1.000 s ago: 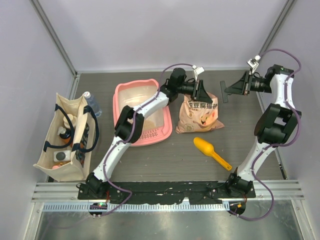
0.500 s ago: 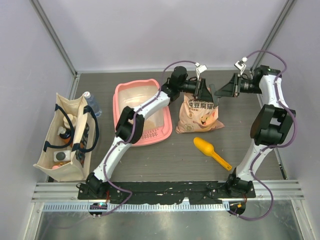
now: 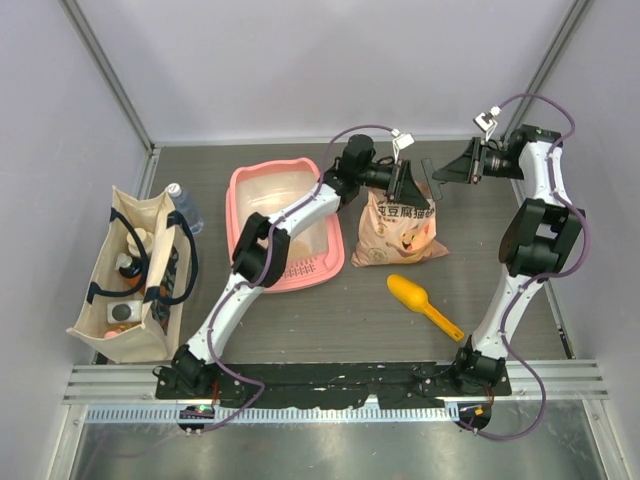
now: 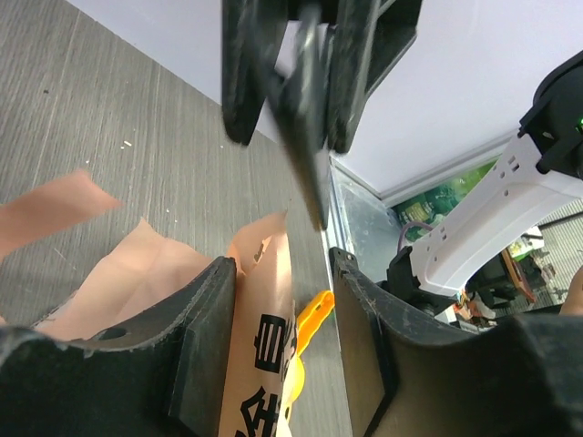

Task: Fill the litter box with clean litter
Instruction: Pick up the clamp at the center of the board.

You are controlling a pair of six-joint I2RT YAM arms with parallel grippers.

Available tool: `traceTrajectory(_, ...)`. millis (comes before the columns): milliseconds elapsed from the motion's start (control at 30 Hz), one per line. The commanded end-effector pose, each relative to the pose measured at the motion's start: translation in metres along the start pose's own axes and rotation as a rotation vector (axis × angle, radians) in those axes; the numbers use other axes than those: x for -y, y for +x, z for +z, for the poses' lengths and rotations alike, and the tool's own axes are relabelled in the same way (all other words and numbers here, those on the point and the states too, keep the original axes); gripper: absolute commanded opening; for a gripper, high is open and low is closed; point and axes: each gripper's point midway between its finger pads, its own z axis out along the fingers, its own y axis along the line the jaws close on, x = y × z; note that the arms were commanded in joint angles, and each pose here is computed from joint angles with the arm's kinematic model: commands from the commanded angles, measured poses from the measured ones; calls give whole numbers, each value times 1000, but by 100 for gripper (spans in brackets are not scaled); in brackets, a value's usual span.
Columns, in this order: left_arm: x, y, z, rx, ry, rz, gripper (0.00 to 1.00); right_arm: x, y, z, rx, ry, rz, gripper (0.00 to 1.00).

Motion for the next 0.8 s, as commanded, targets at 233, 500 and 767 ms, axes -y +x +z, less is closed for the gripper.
traceTrajectory(233,4,-52,-3,135,-148,183,60,-39,-30,8,25,-72,-9,1)
traceTrajectory(500,38,-99,-30,204,-192,344,77,-51,-79,-7,33,31,-268,2)
traceTrajectory(767,82,-141,-72,267,-239,510,80,-66,-73,-17,12,184,-500,1)
